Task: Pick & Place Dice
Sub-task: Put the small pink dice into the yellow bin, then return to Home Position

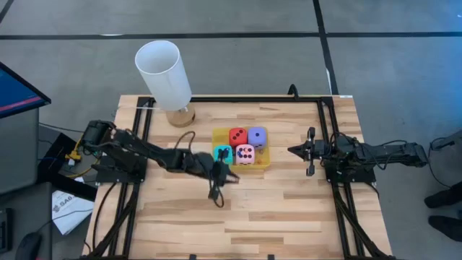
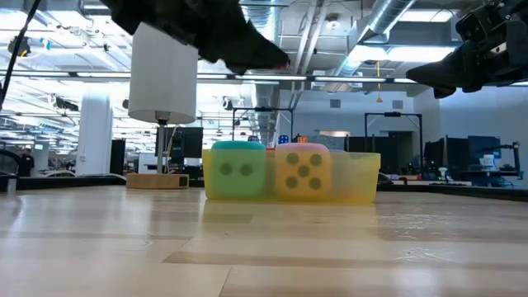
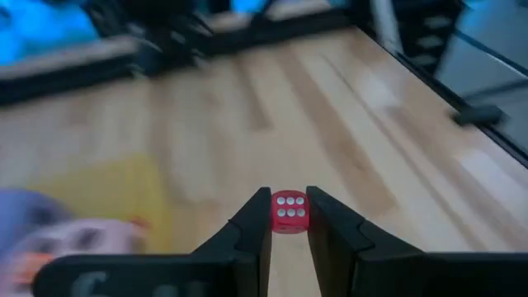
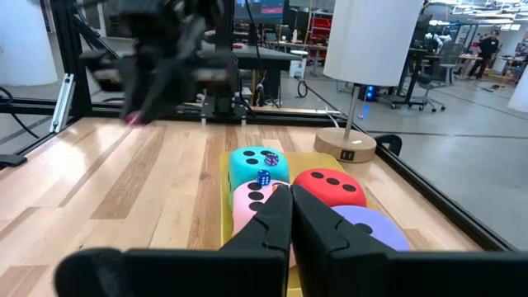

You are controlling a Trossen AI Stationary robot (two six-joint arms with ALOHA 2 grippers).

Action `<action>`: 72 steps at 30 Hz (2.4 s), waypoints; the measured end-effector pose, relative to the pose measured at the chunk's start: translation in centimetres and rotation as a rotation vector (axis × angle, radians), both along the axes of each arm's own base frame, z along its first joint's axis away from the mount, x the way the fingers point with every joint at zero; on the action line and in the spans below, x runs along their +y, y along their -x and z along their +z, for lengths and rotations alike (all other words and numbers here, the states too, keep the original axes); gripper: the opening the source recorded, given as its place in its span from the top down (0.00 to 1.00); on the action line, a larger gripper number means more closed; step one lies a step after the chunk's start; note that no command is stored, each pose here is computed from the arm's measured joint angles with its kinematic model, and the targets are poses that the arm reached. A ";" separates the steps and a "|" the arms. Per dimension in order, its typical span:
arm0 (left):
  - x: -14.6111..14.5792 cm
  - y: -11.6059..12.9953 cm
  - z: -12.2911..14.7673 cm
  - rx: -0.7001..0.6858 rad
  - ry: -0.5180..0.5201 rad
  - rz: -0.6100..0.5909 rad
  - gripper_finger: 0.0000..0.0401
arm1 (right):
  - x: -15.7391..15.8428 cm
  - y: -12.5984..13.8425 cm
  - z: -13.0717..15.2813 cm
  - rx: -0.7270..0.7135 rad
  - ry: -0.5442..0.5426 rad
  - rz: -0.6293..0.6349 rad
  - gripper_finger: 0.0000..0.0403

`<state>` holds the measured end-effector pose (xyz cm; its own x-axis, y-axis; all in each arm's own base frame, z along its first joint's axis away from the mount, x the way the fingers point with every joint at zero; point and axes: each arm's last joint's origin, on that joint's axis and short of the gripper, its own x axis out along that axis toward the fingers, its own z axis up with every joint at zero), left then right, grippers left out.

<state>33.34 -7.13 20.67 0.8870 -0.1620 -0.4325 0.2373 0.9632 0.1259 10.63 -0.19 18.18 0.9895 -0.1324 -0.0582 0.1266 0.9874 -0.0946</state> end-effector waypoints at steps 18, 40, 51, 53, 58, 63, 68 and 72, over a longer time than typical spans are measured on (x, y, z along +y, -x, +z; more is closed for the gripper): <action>9.6 -0.4 1.0 -0.047 -0.029 0.335 0.86 | 0.0 0.0 0.0 0.000 0.000 0.000 1.00; 11.1 -0.2 0.7 -0.016 0.019 0.413 0.66 | 0.0 0.0 0.0 0.000 0.000 0.000 1.00; 11.1 -0.3 0.9 -0.036 0.021 0.412 0.78 | 0.0 0.0 0.0 0.000 0.000 0.000 1.00; 11.1 -0.3 1.0 -0.042 0.022 0.412 0.81 | 0.0 0.0 0.0 0.000 0.000 0.000 1.00; 10.8 -0.2 1.6 -0.072 0.026 0.402 0.92 | 0.0 0.0 0.0 0.000 0.000 0.000 1.00; 10.2 0.7 3.2 -0.097 0.028 0.387 0.99 | 0.0 0.0 0.0 -0.002 0.000 0.000 1.00; 9.1 2.6 5.6 -0.103 0.032 0.351 0.98 | 0.0 0.0 0.0 -0.003 0.000 0.001 1.00; 8.0 4.6 7.5 -0.104 0.035 0.312 0.99 | 0.0 0.0 0.0 -0.003 0.000 0.001 1.00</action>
